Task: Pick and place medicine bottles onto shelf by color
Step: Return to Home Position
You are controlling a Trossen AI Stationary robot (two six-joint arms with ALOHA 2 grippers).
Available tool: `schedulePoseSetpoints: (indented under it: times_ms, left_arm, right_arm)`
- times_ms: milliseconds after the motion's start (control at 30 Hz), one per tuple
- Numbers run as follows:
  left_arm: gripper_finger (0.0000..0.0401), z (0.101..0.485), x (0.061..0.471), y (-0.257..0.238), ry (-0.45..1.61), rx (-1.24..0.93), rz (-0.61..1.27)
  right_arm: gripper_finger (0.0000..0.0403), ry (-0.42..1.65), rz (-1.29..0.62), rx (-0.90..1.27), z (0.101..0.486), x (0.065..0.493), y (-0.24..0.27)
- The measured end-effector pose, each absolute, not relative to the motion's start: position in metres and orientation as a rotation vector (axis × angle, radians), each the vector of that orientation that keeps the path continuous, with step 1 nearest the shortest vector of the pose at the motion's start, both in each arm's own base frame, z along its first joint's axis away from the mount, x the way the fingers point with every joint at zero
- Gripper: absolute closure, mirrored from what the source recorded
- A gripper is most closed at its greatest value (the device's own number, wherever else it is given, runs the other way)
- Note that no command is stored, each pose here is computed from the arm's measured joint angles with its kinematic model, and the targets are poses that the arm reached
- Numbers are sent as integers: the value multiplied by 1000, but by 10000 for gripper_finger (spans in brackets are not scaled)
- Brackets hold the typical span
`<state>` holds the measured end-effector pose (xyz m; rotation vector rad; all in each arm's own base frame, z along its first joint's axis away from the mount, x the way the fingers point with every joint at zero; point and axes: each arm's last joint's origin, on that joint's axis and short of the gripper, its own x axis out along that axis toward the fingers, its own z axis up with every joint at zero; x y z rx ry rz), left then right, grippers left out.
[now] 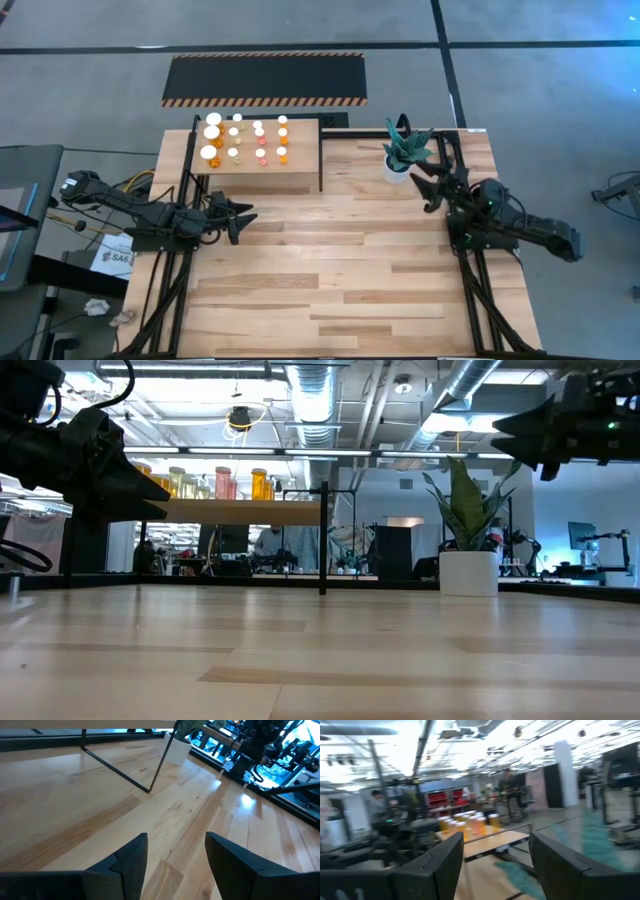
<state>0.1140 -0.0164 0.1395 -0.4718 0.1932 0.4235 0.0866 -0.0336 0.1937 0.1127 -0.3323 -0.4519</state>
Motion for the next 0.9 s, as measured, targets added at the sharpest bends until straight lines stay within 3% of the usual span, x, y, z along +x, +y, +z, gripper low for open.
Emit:
schedulePoseSetpoints:
  times_ms: [400, 900]
  left_arm:
    - [214, 140, 114, -16, 193, -472, 423]
    - [214, 140, 114, -16, 193, -472, 423]
  right_arm:
    - [154, -331, -671, 104, 191, 77, -52]
    - [154, -364, -705, 197, 190, 75, -56]
